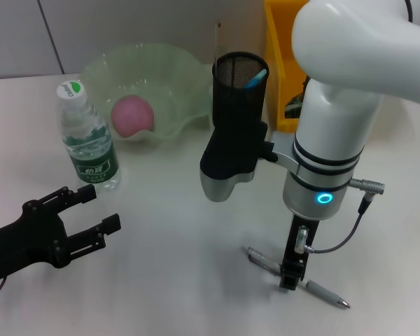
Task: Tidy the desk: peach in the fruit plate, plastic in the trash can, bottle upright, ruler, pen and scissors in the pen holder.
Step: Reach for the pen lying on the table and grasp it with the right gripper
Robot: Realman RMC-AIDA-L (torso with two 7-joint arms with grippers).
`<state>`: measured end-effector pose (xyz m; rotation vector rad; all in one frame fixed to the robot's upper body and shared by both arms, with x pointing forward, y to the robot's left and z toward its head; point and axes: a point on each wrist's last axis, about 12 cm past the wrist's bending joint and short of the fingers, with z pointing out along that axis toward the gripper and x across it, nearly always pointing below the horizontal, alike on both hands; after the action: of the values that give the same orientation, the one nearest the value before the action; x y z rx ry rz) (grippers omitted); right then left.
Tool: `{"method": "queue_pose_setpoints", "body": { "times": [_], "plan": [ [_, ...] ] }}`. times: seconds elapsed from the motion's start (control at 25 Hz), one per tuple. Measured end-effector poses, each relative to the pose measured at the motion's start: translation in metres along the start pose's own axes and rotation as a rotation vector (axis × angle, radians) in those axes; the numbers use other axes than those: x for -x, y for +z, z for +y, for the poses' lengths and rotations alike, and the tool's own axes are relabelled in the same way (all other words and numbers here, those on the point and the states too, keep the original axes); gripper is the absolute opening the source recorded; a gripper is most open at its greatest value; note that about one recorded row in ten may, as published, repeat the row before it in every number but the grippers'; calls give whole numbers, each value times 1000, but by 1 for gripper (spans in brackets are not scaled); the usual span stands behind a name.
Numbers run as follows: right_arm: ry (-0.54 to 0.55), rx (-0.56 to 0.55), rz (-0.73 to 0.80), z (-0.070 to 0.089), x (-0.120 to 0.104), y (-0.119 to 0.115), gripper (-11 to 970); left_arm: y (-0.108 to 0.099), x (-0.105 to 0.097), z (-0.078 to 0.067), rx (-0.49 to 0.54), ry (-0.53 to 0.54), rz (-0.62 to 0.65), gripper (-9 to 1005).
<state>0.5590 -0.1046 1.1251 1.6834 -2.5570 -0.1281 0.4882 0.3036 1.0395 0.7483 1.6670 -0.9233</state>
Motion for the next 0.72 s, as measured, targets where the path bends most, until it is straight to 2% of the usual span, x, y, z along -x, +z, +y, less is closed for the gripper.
{"method": "queue_pose_setpoints", "body": {
  "times": [0.64, 0.72],
  "plan": [
    [-24, -11, -6, 2, 1, 1, 422, -1, 0, 0, 2, -7, 3, 777],
    [-26, -12, -4, 2, 1, 1, 374, -1, 0, 0, 2, -7, 3, 777]
  ]
}}
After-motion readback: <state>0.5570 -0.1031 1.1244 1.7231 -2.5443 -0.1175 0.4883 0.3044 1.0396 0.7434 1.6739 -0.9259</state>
